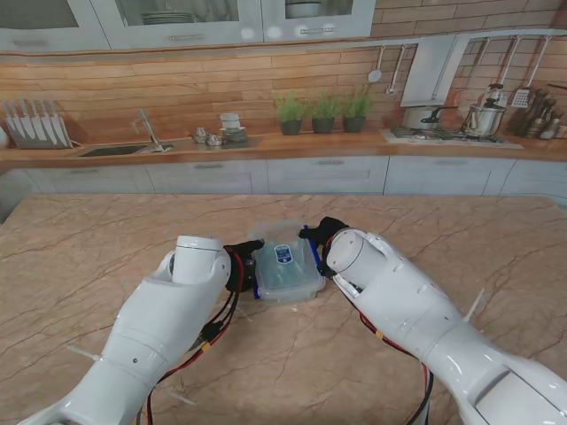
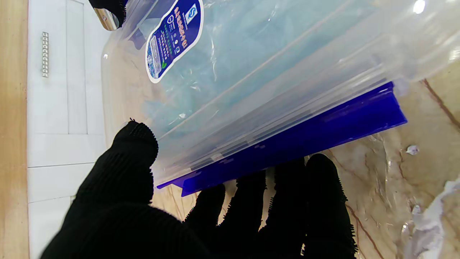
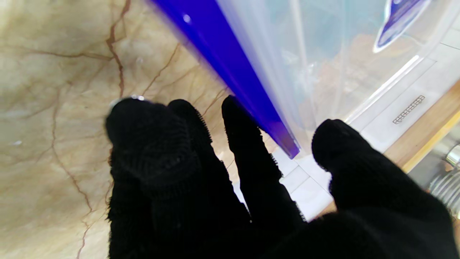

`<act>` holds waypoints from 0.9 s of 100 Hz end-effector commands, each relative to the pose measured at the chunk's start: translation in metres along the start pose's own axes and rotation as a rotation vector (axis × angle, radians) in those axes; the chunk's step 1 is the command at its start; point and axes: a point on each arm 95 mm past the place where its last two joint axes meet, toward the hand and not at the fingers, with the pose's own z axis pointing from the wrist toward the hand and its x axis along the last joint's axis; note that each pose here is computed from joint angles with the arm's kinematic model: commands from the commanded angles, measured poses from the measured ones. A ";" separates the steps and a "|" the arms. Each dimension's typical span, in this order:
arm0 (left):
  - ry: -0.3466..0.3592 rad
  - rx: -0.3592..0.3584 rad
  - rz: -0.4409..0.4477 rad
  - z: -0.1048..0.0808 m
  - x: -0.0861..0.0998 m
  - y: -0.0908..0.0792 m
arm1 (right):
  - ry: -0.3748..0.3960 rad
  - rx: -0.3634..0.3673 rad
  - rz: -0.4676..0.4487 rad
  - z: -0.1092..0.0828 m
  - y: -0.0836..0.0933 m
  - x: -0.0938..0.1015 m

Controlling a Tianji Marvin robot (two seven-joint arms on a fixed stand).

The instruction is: Fold the bubble film and place it into the plastic crate

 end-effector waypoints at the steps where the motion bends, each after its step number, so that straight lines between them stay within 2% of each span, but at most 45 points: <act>1: -0.008 0.002 0.001 0.000 -0.002 0.001 | 0.011 0.008 0.004 -0.003 -0.003 0.006; 25: -0.002 0.028 0.024 -0.001 -0.003 -0.003 | 0.005 0.007 0.004 -0.003 -0.004 0.005; 54: 0.010 0.060 0.106 -0.001 -0.004 -0.008 | 0.002 0.012 0.005 -0.003 -0.005 0.004; 80: 0.045 0.055 0.299 -0.004 0.000 -0.007 | 0.008 0.020 0.002 -0.003 -0.005 0.005; 90: 0.050 0.034 0.365 -0.005 0.002 -0.003 | 0.019 0.056 0.033 -0.007 -0.005 0.008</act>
